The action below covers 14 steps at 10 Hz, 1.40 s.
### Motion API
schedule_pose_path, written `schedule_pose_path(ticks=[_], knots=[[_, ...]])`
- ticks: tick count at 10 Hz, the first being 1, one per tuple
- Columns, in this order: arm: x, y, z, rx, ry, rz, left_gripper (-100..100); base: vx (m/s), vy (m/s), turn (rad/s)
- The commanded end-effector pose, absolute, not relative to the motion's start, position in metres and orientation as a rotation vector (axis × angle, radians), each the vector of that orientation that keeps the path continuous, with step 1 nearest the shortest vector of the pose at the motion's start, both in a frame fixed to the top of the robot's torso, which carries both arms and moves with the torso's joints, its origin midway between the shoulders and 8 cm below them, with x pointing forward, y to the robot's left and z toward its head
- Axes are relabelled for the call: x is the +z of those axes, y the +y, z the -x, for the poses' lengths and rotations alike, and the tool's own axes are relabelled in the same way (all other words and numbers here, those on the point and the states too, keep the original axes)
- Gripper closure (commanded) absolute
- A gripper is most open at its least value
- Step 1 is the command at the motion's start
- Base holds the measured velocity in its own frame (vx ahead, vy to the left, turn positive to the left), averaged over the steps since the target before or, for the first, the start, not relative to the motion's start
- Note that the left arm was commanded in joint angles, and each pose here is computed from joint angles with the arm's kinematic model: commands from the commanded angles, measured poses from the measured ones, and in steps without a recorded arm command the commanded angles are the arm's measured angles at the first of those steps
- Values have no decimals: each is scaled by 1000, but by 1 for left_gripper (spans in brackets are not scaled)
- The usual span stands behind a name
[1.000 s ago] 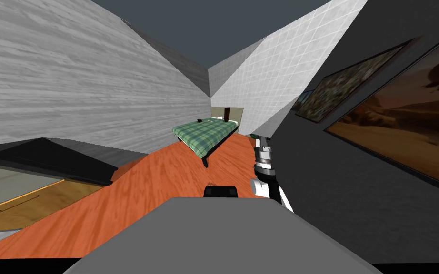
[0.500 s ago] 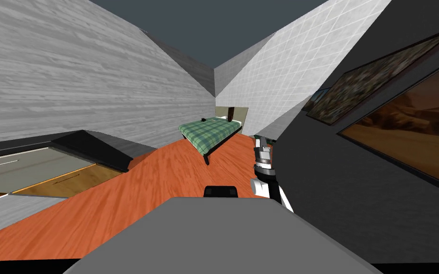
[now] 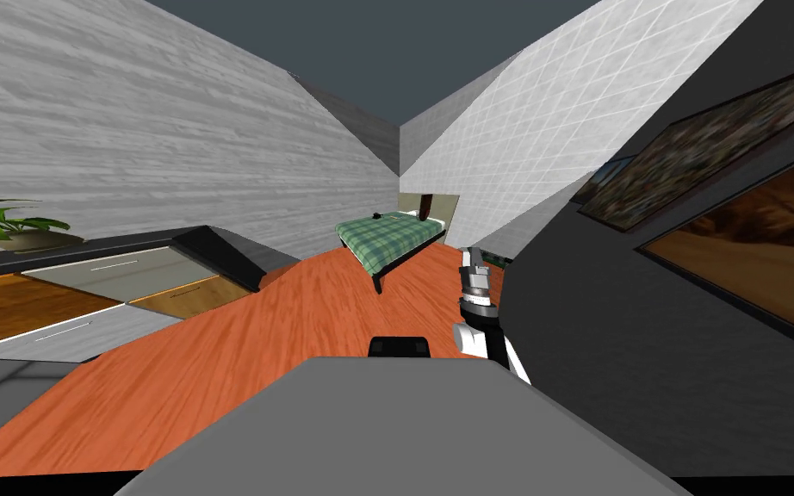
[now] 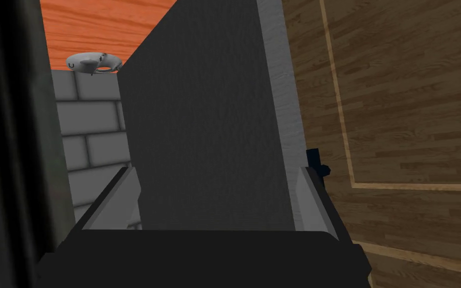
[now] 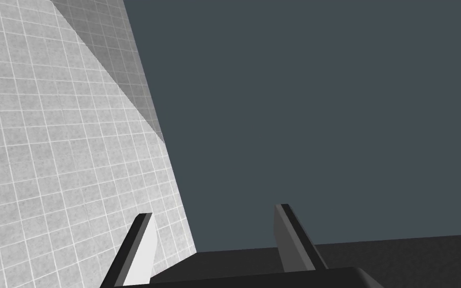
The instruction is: Push the door open
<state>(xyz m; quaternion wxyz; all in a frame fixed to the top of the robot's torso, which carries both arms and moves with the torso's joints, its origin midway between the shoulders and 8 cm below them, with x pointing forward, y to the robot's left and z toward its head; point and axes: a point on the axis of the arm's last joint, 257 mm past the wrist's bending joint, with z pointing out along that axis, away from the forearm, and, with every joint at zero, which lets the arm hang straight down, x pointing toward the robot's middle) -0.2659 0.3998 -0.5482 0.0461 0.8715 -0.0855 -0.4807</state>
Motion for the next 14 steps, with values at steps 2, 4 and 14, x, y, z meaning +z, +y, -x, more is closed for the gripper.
schedule_pose_path(ticks=[2, 4, 14], knots=[[-540, 391, 273, -1512, -225, -2611, -100, -96, -72, 149], [-528, 380, 281, -1572, -176, -2541, -100, -73, 21, 120], [-499, 368, 290, -1703, -79, -2401, -100, -92, -24, 115]])
